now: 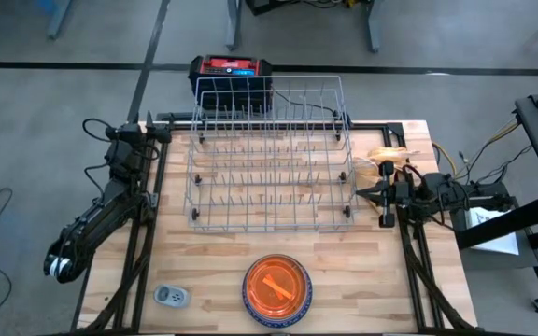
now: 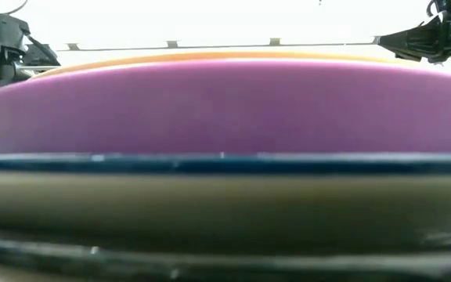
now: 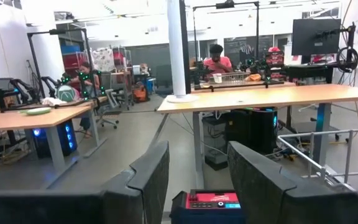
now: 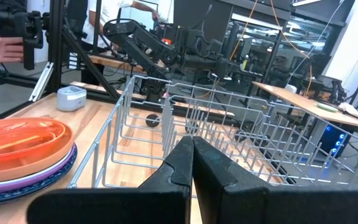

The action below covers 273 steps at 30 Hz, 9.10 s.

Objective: Sort dishes
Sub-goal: Put the orange plate into the dish rack

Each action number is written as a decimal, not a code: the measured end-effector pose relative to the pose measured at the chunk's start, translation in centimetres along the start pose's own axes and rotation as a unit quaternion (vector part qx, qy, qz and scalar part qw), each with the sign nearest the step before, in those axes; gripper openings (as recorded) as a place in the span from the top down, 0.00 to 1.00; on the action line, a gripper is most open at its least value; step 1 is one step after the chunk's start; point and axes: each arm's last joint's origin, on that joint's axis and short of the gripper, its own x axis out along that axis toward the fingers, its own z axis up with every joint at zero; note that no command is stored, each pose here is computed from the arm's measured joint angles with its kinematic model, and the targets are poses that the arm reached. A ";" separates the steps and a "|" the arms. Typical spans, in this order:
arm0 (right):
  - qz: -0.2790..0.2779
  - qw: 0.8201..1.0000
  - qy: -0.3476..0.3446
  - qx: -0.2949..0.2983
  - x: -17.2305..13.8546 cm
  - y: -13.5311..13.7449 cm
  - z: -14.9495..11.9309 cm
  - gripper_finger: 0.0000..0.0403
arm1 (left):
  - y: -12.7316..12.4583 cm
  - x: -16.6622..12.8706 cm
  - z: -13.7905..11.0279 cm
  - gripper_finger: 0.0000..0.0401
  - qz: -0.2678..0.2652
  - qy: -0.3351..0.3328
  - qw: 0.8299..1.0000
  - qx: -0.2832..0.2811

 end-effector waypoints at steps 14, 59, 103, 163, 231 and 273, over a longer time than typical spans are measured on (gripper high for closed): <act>-0.036 0.999 -0.037 -0.017 0.0 -0.4 0.8 1.00 | 0.2 0.0 -0.2 0.62 0.047 0.007 0.979 -0.199; -0.057 0.996 -0.052 -0.042 -0.1 -0.5 1.2 1.00 | -1.4 -1.5 18.3 0.62 -0.505 -0.100 0.838 -0.180; -0.017 0.985 0.160 0.063 5.7 -0.6 10.4 1.00 | -13.7 -9.5 15.2 0.62 -0.811 0.072 0.575 -0.074; -0.011 0.960 0.265 0.090 7.6 11.3 7.6 1.00 | -28.3 -24.5 6.0 0.62 -0.797 0.174 0.545 0.194; 0.085 0.955 0.254 0.131 3.7 15.8 8.4 1.00 | -34.7 -30.0 7.3 0.62 -0.716 0.190 0.585 0.330; 0.074 0.959 0.241 0.133 3.3 15.9 8.5 1.00 | -34.4 -29.9 5.7 0.62 -0.707 0.209 0.576 0.352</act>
